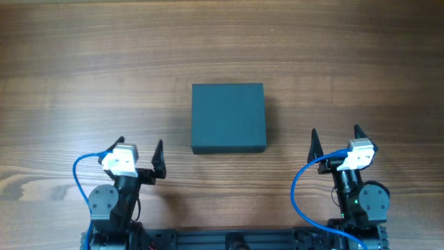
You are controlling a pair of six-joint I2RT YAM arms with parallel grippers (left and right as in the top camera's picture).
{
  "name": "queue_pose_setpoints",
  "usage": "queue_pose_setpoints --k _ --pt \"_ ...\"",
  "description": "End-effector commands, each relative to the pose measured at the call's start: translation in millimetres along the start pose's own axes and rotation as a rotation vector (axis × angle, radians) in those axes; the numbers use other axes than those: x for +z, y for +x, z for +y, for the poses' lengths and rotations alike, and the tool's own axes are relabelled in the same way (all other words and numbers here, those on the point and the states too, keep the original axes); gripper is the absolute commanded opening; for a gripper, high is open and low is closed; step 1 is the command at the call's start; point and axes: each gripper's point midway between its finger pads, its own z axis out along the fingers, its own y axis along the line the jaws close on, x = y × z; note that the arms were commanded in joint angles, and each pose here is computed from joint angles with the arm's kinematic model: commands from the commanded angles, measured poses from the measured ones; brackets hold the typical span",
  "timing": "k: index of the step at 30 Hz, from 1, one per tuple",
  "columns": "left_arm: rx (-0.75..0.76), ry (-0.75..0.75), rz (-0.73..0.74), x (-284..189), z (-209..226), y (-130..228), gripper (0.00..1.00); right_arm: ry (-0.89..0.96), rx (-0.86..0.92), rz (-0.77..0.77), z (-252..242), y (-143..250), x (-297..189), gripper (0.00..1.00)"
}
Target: Pack container
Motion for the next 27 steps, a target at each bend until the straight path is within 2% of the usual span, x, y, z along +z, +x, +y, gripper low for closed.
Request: queue_pose_setpoints --k 1,27 --pt "0.106 0.12 -0.011 -1.3 -20.1 0.4 1.0 -0.012 0.008 -0.008 2.0 0.0 -0.3 1.0" --pt "0.131 0.119 -0.012 -1.2 -20.1 0.5 1.0 -0.012 0.008 -0.008 2.0 0.0 -0.3 1.0"
